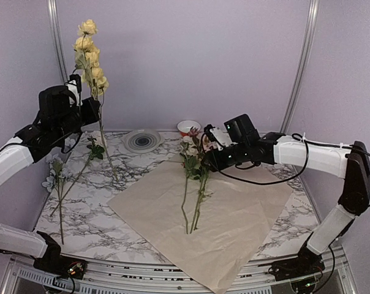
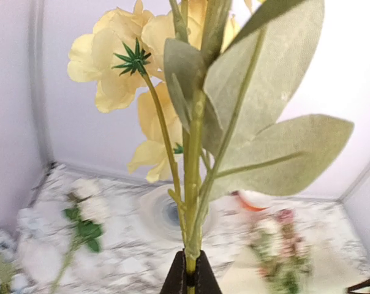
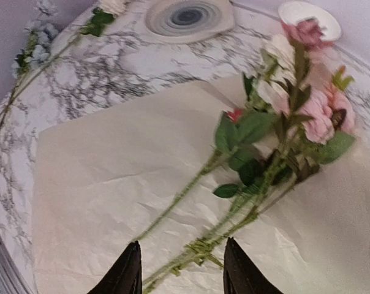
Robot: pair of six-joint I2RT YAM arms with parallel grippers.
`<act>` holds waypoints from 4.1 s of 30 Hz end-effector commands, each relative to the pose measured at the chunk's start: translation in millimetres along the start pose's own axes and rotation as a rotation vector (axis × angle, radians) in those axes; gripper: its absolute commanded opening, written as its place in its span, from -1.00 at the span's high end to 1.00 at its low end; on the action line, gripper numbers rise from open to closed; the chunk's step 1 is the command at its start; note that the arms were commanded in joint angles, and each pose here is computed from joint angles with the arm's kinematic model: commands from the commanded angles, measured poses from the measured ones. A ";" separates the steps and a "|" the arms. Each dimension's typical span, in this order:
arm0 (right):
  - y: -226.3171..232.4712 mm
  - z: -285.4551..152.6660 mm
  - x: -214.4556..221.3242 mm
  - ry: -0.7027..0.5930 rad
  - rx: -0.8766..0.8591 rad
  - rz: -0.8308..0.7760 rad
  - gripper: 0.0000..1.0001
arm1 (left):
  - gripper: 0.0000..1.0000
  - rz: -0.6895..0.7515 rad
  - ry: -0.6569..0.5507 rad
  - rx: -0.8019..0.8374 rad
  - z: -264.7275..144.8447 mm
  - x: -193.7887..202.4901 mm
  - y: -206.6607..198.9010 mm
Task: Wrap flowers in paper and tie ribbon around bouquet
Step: Pick up the fake flower from the corner of the board, then pass from the left arm to the right, then place the fake flower on the flattened wrapping paper, then pick up the fake flower from the corner of the board, then pass from the left arm to the right
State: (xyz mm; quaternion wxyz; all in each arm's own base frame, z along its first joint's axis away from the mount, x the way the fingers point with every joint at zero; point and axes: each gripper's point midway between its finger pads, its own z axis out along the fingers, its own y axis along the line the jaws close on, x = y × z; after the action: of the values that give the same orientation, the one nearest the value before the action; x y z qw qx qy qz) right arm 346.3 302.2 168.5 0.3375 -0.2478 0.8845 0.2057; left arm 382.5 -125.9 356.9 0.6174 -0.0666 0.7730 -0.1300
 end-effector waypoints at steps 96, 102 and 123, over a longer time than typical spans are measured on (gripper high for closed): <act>-14.5 -28.6 7.5 -0.170 -0.065 0.234 0.00 | 1.00 -0.043 0.251 -0.146 91.6 31.9 81.9; 25.0 -28.9 -19.9 -0.205 -0.129 0.130 0.02 | 1.00 -0.012 0.156 -0.184 51.7 2.8 69.9; 233.0 -85.7 -102.2 -0.476 -0.802 -0.233 -0.96 | 1.00 -0.237 -0.090 0.904 -104.1 -21.6 -215.5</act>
State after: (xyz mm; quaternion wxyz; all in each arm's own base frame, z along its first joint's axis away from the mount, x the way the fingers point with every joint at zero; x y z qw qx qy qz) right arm 230.6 462.2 326.0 0.4189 -0.4082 0.6278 0.5135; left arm 288.4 -302.3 423.3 0.5792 0.1073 0.6553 -0.4729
